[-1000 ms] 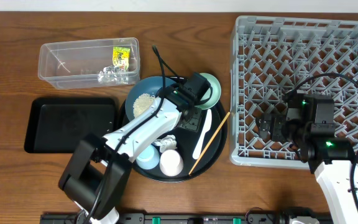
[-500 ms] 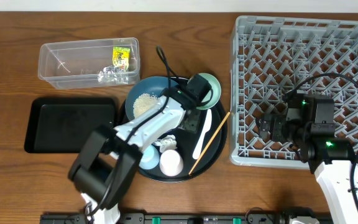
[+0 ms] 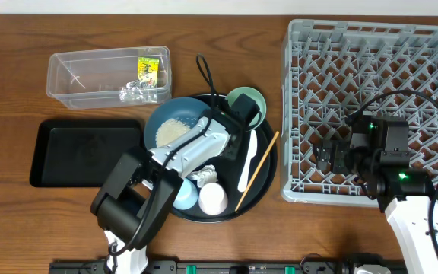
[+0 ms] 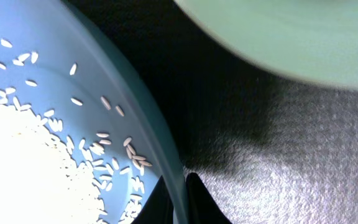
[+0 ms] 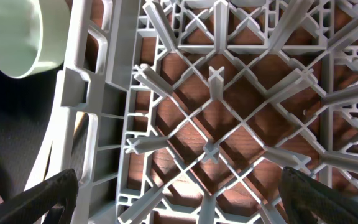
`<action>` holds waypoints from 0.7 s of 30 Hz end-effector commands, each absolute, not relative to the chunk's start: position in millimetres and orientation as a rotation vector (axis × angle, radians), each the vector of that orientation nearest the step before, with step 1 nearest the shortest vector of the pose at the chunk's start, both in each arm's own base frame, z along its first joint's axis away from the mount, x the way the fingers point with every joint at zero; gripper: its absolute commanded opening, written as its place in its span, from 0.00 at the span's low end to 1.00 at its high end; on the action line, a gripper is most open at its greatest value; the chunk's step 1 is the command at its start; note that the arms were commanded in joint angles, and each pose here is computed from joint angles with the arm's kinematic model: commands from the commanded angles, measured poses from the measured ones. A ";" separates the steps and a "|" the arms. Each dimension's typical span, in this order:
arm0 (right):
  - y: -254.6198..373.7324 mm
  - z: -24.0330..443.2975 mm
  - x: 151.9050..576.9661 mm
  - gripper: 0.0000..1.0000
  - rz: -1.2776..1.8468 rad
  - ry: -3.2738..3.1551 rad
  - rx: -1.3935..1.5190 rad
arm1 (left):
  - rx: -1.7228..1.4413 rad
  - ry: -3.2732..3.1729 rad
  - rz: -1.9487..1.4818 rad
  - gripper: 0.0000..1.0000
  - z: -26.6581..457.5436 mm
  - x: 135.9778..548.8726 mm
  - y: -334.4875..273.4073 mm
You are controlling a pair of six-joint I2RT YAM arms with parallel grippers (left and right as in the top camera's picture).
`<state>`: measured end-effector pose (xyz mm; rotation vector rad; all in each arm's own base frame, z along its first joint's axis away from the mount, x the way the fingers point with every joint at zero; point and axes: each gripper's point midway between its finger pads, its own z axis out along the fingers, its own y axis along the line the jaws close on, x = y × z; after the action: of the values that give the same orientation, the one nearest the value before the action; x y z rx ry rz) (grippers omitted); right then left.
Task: Sort waste into correct bins and load items into the dishwasher rack
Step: 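Move the left gripper to the blue plate rim and grasp it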
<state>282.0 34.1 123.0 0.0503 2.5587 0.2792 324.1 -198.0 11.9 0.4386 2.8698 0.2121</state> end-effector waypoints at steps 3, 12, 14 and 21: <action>36.9 131.0 285.6 0.99 0.297 2.540 0.058 | 0.454 2.850 0.285 0.06 11.2 327.0 -188.6; 36.9 131.0 285.6 0.99 0.297 2.540 0.058 | 0.484 2.865 0.317 0.06 25.0 324.4 -185.2; 36.9 131.0 285.6 0.99 0.297 2.540 0.058 | 0.482 2.860 0.312 0.06 31.8 324.5 -185.3; 36.9 131.0 285.6 0.99 0.297 2.540 0.058 | 0.480 2.794 0.254 0.06 65.5 326.8 -187.1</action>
<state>281.9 34.1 123.0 0.0504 2.5591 0.2792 313.3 -183.9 30.3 0.4959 2.8846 0.2917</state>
